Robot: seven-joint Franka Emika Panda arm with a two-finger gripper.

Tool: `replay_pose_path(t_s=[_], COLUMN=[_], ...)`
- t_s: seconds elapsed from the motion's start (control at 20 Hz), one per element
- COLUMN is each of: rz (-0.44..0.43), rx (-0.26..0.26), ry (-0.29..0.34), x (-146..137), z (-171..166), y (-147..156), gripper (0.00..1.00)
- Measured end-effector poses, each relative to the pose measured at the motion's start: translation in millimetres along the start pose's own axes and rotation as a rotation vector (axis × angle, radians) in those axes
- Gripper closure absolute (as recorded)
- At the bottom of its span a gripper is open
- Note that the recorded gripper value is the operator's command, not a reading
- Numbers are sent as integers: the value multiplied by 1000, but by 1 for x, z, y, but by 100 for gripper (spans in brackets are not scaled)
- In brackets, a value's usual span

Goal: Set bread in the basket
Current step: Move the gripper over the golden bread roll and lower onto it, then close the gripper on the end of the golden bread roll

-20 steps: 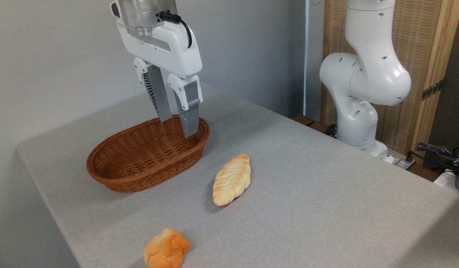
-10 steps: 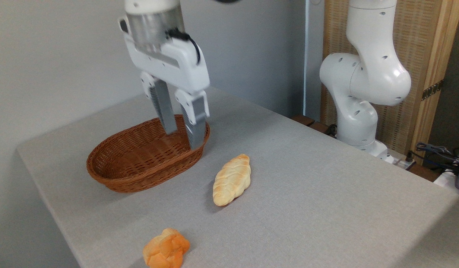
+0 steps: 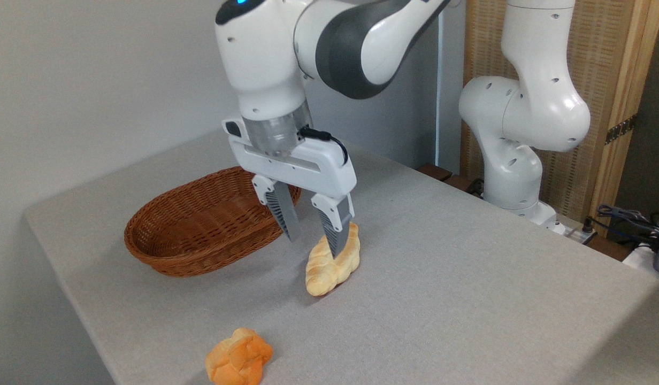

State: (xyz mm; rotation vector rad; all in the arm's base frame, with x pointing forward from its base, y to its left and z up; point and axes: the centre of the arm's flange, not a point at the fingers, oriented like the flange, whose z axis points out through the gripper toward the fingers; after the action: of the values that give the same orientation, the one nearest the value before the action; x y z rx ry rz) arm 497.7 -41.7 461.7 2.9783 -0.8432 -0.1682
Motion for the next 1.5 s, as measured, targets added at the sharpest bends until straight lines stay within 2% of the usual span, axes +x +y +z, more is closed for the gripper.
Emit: replay_pose_path(t_s=[0.2, 0.5, 0.55, 0.7, 0.75, 0.8, 1.0, 1.05, 1.15, 1.5], rz=[11, 41, 48, 55, 55, 55, 63, 64, 66, 76], rx=[10, 37, 40, 47, 47, 47, 46, 46, 46, 47], ry=[-60, -5, 0, 12, 12, 12, 12, 12, 12, 13], x=[-9, 0, 1, 2, 2, 2, 4, 4, 4, 5], z=[25, 53, 57, 63, 63, 63, 63, 63, 63, 63], y=[0, 15, 18, 22, 22, 22, 25, 26, 27, 27], gripper=[0, 0, 5, 49, 53, 63, 74, 81, 85, 87])
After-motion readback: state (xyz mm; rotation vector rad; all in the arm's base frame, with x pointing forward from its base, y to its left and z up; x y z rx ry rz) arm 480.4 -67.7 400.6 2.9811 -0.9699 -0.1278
